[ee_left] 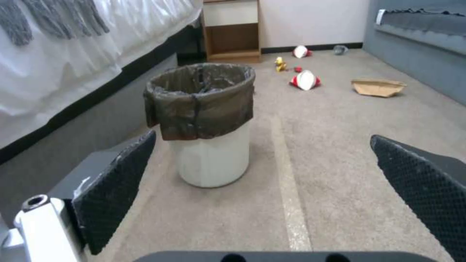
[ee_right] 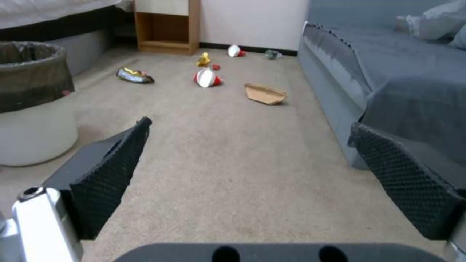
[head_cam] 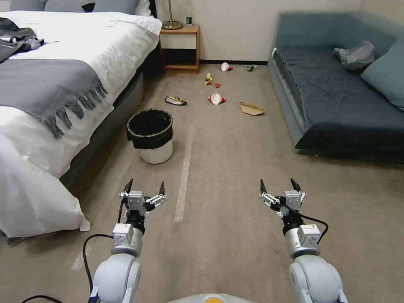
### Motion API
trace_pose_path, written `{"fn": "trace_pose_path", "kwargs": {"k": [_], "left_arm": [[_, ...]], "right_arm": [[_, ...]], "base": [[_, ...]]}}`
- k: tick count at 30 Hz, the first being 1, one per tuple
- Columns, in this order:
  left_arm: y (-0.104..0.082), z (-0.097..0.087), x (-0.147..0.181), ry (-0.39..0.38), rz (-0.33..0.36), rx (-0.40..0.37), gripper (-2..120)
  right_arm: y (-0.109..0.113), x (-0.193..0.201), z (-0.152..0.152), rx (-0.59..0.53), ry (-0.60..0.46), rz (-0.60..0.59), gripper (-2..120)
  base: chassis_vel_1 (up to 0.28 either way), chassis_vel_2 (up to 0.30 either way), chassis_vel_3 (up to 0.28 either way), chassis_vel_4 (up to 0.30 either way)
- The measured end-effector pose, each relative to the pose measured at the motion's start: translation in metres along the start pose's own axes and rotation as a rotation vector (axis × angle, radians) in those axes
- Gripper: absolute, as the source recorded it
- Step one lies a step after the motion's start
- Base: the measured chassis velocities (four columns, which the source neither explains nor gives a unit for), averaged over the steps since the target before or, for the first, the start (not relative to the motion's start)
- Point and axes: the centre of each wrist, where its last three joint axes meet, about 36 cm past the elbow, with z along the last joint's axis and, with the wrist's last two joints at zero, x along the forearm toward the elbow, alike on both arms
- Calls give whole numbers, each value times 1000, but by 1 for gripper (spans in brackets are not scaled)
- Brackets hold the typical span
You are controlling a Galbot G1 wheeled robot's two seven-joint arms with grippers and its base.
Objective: Pick up the trash can from the floor.
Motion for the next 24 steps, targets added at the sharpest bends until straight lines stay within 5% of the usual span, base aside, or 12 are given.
{"fn": "trace_pose_path", "kwargs": {"k": [24], "left_arm": [[0, 0, 0, 0, 0, 0, 100]], "right_arm": [[0, 0, 0, 0, 0, 0, 100]], "base": [[0, 0, 0, 0]]}}
